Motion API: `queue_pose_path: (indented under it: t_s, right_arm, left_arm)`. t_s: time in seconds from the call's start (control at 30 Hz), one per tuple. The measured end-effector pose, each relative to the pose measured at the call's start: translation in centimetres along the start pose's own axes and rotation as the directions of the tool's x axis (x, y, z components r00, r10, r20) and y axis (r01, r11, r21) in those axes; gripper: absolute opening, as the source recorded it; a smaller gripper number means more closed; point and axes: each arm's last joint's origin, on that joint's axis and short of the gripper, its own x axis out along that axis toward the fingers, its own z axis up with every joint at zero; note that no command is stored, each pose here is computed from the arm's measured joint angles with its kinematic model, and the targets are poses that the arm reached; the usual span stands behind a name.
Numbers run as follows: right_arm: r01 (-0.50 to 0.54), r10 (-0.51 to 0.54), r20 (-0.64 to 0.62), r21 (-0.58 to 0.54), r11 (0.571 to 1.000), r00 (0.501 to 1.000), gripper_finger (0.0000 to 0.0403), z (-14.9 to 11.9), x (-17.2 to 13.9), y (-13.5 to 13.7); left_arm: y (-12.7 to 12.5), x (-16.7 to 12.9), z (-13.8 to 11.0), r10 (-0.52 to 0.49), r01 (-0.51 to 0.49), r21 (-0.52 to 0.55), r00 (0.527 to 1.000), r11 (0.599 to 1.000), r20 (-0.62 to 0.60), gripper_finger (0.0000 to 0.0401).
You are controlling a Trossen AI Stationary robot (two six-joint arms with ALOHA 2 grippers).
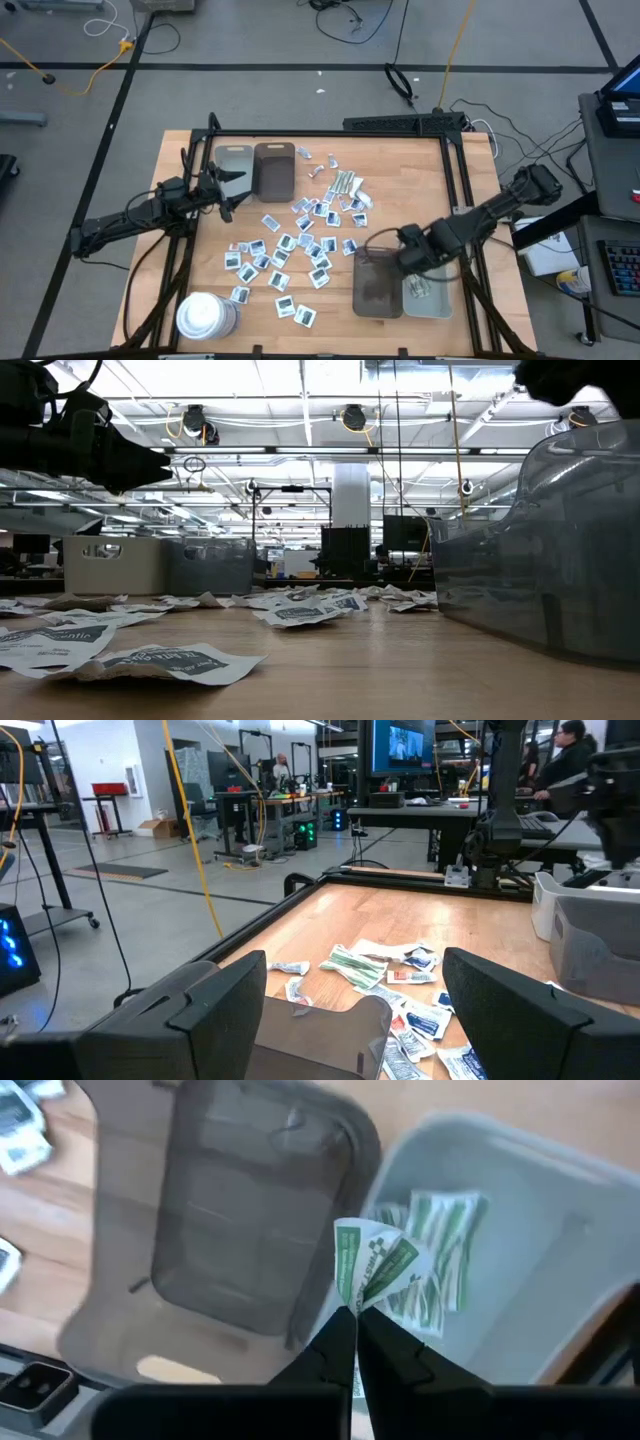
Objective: Pick & Place First Aid Supplies
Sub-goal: Put the white bandage pack into the bottom gray bin
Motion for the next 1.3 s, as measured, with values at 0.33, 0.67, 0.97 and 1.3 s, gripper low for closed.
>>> queue_pose_path:
  t_s: [0.33,0.67,0.97,1.3]
  right_arm:
    - [0.075,-0.076,0.008,0.061,0.995,0.997,0.0004,-2.9,0.2,-1.6]
    - [0.091,-0.091,0.006,0.081,0.993,0.996,0.0004,-2.4,4.6,-2.8]
    - [0.155,-0.153,-0.025,0.087,0.984,0.988,0.0004,-1.6,8.3,-4.7]
    - [0.147,-0.145,-0.027,0.082,0.986,0.989,0.0056,-1.6,8.4,-4.7]
  left_arm:
    - [0.0,0.0,0.0,0.0,0.0,0.0,1.0,1.0,0.0,0.0306]
    - [0.0,0.0,0.0,0.0,0.0,0.0,1.0,1.0,0.0,0.0305]
    - [0.0,0.0,0.0,0.0,0.0,0.0,1.0,1.0,0.0,0.0306]
    - [0.0,0.0,0.0,0.0,0.0,0.0,1.0,1.0,0.0,0.0306]
